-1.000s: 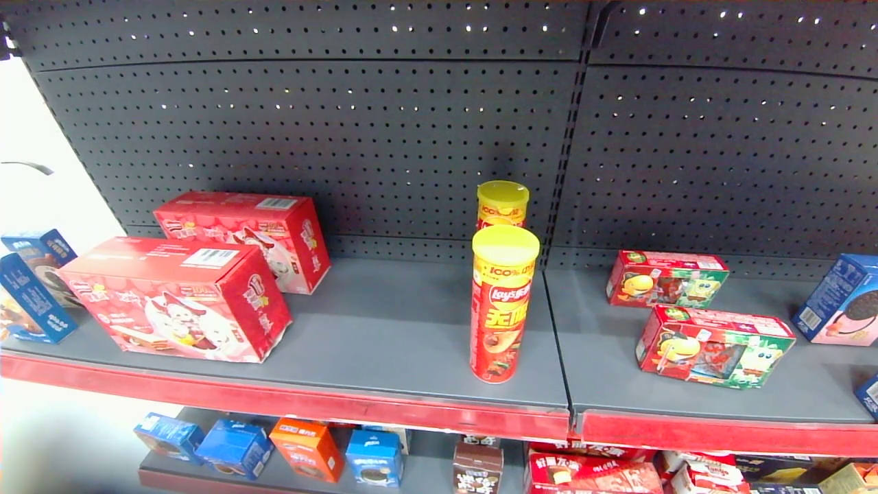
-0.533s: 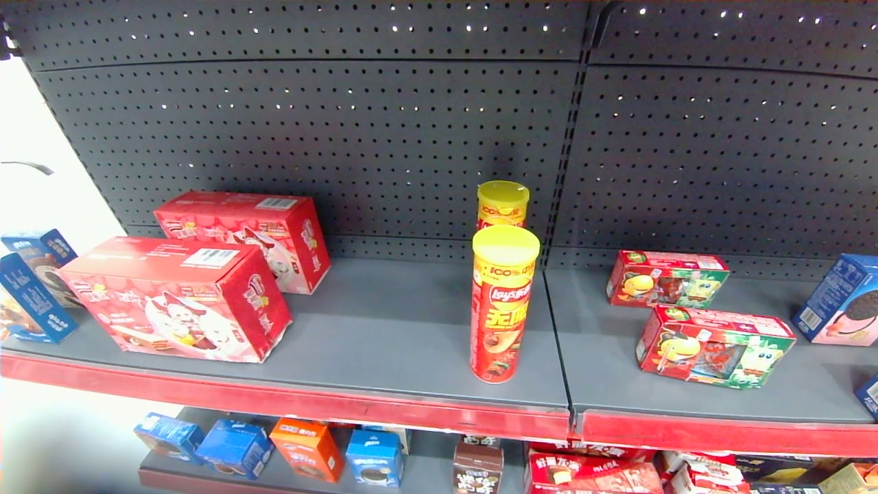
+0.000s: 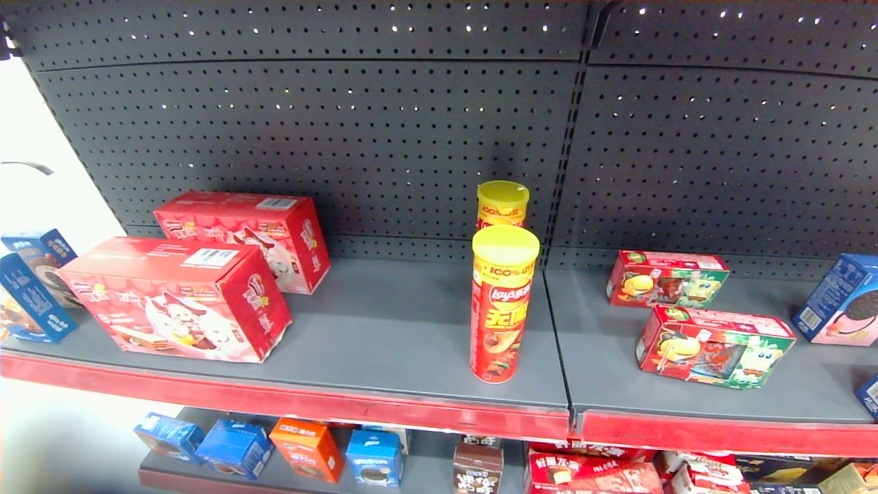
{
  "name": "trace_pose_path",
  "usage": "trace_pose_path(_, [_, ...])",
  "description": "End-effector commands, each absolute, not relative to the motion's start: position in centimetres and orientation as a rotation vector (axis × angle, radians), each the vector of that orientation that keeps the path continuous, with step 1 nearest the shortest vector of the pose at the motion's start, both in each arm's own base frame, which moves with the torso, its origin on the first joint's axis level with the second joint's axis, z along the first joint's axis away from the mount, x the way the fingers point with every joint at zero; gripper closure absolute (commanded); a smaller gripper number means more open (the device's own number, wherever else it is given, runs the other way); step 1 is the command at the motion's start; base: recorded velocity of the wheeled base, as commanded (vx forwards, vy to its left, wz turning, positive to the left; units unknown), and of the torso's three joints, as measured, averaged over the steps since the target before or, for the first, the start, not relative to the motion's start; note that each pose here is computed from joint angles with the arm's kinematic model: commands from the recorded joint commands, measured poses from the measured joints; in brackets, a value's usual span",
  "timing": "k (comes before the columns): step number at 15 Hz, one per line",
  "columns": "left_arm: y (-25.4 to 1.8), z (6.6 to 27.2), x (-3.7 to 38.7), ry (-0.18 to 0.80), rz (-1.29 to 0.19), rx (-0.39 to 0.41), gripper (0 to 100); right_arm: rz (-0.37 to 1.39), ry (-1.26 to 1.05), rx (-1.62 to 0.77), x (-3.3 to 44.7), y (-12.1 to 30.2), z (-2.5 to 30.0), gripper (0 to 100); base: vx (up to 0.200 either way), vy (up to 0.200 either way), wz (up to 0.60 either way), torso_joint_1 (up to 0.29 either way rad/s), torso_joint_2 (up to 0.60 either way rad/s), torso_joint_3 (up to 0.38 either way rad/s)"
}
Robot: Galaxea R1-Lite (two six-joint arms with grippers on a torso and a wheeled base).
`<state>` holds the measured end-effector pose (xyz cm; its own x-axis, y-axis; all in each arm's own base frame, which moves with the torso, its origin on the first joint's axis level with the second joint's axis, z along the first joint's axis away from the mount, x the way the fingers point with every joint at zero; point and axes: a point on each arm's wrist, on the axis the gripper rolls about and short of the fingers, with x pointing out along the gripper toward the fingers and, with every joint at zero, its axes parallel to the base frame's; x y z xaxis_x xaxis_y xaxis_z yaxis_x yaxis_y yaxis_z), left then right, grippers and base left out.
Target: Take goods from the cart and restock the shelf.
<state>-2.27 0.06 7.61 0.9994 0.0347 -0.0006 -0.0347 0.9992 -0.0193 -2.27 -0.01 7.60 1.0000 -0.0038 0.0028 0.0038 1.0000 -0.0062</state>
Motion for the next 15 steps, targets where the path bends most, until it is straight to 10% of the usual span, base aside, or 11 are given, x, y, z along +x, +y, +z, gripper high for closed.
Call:
trace_pose_path(1, [0.06, 7.62, -2.26, 0.001, 0.035, -0.02, 0, -0.003, -0.006, -0.006, -2.28, -0.01, 7.61, 0, 0.0, 0.0, 0.0, 0.0, 0.0, 0.0])
trace_pose_path(15, [0.06, 7.6, -2.26, 0.003, 0.035, -0.02, 0, -0.005, -0.006, -0.002, -2.28, -0.02, 7.61, 0, 0.0, 0.0, 0.0, 0.0, 0.0, 0.0])
